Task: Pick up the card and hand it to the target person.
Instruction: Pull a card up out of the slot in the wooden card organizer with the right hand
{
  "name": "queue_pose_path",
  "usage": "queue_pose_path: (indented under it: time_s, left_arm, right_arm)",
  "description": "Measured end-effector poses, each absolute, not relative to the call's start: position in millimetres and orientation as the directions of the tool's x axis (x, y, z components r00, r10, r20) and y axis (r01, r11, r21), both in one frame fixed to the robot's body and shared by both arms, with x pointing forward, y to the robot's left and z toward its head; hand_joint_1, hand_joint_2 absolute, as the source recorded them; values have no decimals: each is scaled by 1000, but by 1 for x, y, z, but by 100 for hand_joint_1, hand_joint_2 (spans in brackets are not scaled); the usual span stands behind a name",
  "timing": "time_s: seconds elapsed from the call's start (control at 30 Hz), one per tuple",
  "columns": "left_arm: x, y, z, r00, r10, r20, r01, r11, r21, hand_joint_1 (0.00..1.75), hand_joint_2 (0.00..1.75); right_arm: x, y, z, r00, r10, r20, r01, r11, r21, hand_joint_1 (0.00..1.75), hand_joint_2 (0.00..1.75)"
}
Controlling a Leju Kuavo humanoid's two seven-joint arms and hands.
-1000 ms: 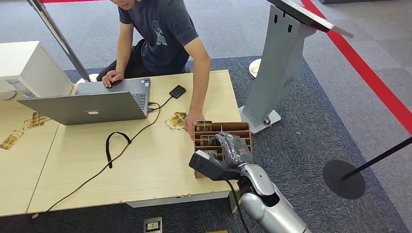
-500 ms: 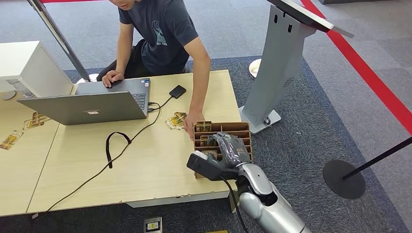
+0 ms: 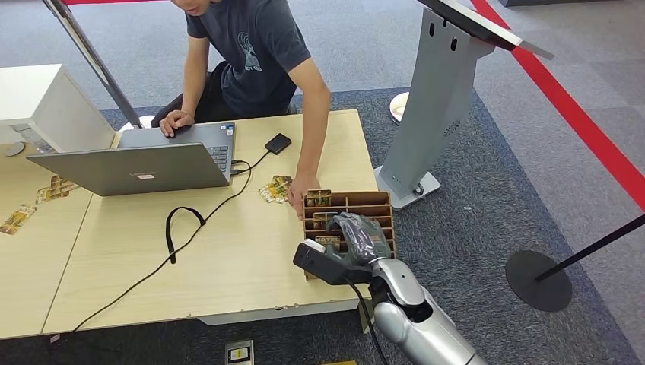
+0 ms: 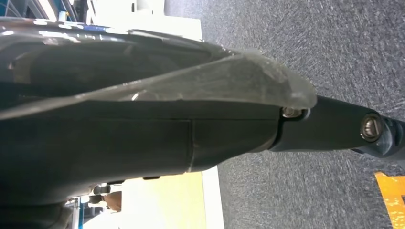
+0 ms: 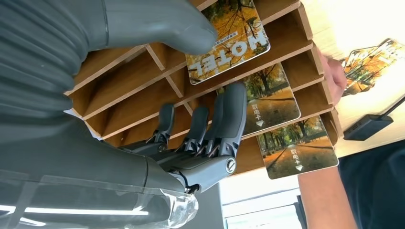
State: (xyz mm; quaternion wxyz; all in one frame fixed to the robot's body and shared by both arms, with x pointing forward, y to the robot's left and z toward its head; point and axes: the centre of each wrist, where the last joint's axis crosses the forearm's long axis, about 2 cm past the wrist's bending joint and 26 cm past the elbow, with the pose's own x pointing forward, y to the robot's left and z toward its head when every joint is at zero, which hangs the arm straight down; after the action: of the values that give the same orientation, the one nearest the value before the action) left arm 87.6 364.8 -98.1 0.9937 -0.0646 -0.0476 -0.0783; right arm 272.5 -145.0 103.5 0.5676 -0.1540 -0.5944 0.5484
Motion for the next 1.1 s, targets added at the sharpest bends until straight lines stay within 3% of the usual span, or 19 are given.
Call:
queue_pose_path:
  time_s: [1.1]
  left_arm:
    - [97, 366, -96, 965, -235, 114, 247, 964, -102, 0, 0]
  right_arm:
    - [259, -156, 98, -269, 835, 480, -423, 345, -838, 96, 175]
